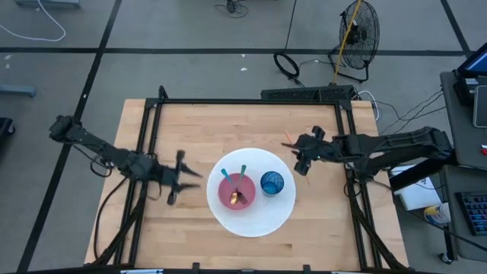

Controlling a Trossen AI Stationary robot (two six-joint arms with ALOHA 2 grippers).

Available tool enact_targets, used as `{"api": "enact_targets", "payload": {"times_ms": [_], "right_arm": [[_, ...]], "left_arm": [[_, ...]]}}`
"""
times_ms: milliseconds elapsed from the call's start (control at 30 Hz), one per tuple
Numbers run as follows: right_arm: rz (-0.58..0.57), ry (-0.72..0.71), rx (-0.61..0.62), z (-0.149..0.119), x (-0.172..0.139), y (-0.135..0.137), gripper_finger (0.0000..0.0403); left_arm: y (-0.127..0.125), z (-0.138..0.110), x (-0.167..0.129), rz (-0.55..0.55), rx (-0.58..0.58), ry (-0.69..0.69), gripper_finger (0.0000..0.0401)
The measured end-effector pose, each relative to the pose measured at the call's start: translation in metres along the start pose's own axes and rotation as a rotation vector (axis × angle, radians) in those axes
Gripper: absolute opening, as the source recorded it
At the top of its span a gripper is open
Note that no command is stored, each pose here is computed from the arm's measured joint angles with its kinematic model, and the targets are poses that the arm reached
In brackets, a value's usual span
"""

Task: Pick & Place Utensil
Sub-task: Put the orange straw into the blue cup

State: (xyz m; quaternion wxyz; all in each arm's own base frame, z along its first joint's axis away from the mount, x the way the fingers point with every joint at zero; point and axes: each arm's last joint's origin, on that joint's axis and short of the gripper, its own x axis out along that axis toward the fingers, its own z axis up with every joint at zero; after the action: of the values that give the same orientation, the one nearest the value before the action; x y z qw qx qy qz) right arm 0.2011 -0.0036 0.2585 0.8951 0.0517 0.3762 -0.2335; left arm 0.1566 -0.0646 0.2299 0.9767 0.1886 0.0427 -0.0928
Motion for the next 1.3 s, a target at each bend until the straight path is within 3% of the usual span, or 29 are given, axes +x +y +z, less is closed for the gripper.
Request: {"api": "enact_targets", "payload": {"times_ms": [100,233,367,500,800,1300], "right_arm": [[-0.072,0.041,0.079,-0.008,0.014,-0.016,0.0131],[-0.138,0.055,0.190,-0.011,0.027,-0.039,0.0131],[-0.053,0.024,0.325,-0.011,0.042,-0.061,0.0131],[0.033,0.049,0.411,-0.010,0.057,-0.080,0.0131],[-0.028,0.231,0.414,-0.026,0.100,-0.095,0.0130],[-0.047,0.335,0.419,-0.021,0.138,-0.096,0.0130]], "left_arm": [[0.016,-0.018,-0.020,0.127,-0.080,-0.115,0.0145],[0.025,-0.041,-0.040,0.208,-0.201,-0.259,0.0145],[0.027,-0.058,-0.047,0.269,-0.284,-0.302,0.0145],[0.029,-0.058,-0.049,0.289,-0.299,-0.292,0.0145],[0.028,-0.058,-0.048,0.261,-0.427,-0.308,0.0145],[0.028,-0.059,-0.048,0.265,-0.420,-0.304,0.0145]]}}
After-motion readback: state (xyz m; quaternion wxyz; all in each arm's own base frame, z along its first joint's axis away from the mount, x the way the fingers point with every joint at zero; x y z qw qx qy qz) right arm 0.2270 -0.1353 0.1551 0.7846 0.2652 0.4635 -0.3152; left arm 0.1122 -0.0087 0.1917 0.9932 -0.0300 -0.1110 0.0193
